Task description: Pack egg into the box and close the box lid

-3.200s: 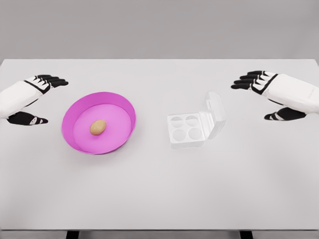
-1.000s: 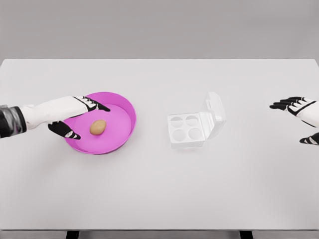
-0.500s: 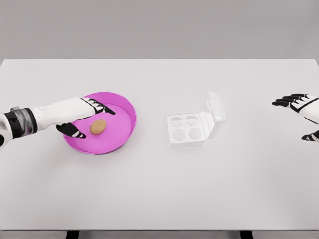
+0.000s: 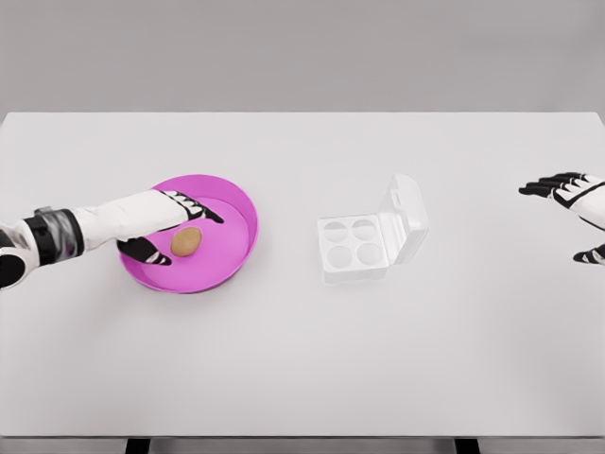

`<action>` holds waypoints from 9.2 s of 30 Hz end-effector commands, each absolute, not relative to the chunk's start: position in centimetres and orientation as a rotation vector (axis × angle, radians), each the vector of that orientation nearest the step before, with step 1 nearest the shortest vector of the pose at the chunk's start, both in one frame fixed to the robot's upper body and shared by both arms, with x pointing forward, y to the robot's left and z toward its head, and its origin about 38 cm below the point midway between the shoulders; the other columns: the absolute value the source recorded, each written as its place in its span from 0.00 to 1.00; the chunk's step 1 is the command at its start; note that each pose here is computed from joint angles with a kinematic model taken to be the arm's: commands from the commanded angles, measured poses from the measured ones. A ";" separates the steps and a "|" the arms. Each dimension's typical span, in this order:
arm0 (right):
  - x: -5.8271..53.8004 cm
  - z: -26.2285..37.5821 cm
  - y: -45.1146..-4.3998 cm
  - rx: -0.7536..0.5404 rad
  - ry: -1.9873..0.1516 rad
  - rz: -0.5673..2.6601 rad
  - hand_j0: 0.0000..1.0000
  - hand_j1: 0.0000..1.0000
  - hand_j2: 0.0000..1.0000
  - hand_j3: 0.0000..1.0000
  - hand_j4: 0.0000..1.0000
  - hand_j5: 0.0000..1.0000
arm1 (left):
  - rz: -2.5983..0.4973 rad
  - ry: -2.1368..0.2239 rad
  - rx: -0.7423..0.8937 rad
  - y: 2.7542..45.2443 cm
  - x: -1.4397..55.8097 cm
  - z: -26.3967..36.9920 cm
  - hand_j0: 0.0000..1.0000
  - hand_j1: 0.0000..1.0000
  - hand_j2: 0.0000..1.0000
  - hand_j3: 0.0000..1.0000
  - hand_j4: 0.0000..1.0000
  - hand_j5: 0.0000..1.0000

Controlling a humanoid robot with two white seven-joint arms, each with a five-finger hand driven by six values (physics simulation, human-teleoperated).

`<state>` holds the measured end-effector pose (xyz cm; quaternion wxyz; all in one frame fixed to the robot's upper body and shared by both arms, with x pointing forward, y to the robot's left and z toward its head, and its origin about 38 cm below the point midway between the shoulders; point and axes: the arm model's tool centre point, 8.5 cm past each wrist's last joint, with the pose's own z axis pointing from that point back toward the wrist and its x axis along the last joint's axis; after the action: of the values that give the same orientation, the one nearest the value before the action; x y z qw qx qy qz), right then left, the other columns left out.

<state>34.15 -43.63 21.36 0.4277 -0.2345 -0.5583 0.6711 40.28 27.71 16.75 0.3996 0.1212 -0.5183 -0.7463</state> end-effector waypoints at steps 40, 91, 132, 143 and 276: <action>32.9 19.6 -45.5 -0.576 -1.371 1.580 1.00 1.00 1.00 1.00 1.00 1.00 | -1.901 -1.270 0.315 27.3 40.6 15.1 0.80 0.80 0.80 0.80 0.80 0.80; 32.3 19.2 -43.0 -0.529 -1.406 1.632 1.00 1.00 1.00 1.00 1.00 1.00 | -1.879 -1.296 0.314 27.3 40.7 15.8 0.43 0.43 0.43 0.43 0.43 0.43; 32.5 19.2 -43.3 -0.535 -1.400 1.627 1.00 1.00 1.00 1.00 1.00 1.00 | -1.891 -1.518 0.273 22.7 40.1 19.8 0.37 0.37 0.37 0.37 0.37 0.37; 32.5 19.2 -43.3 -0.534 -1.399 1.627 1.00 1.00 1.00 1.00 1.00 1.00 | -1.879 -1.568 0.251 21.2 40.2 20.1 0.37 0.37 0.37 0.37 0.37 0.37; 32.4 19.3 -43.0 -0.532 -1.405 1.633 1.00 1.00 1.00 1.00 1.00 1.00 | -1.705 -1.725 -0.004 8.2 41.3 16.9 0.90 0.90 0.90 0.90 0.90 0.90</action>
<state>32.36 -43.00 19.17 0.4441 -0.2155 -0.5648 0.6613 41.31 8.12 16.81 0.3498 -0.0001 -0.6639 -0.6610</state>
